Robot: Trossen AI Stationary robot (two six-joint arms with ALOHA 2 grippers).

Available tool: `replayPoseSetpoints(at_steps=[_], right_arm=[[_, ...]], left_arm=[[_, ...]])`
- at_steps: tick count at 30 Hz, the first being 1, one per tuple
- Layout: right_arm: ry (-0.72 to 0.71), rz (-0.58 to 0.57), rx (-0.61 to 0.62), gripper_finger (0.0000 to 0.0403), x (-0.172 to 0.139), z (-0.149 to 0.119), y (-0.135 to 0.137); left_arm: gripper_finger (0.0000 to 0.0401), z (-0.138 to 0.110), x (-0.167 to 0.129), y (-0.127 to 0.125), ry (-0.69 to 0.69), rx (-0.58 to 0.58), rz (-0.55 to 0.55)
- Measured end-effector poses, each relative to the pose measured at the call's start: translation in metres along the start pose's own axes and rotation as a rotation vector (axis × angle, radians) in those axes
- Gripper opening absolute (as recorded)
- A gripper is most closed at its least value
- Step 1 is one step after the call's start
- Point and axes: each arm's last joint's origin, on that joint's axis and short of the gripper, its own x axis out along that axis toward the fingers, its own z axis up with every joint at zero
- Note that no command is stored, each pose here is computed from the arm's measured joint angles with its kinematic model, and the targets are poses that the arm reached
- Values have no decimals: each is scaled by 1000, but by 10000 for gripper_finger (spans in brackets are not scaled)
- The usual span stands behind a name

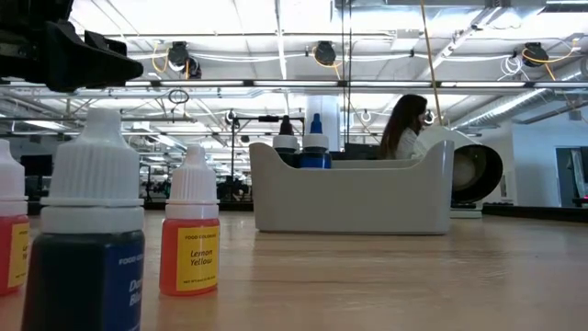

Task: Pick & Place food coloring
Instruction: Put the small black food coloring into the gray bin

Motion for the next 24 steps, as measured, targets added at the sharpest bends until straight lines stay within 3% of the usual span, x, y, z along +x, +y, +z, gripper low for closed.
replayPoseSetpoints(at_steps=[5, 9, 24], right_arm=[[-114, 60, 67, 0, -34, -44, -31], [-162, 65, 50, 0, -50, -66, -46], [-173, 59, -84, 0, -56, -72, -51]], left_arm=[[35, 0, 0, 0, 5, 17, -1], [35, 2, 0, 1, -19, 63, 7], [35, 4, 0, 1, -39, 99, 16]])
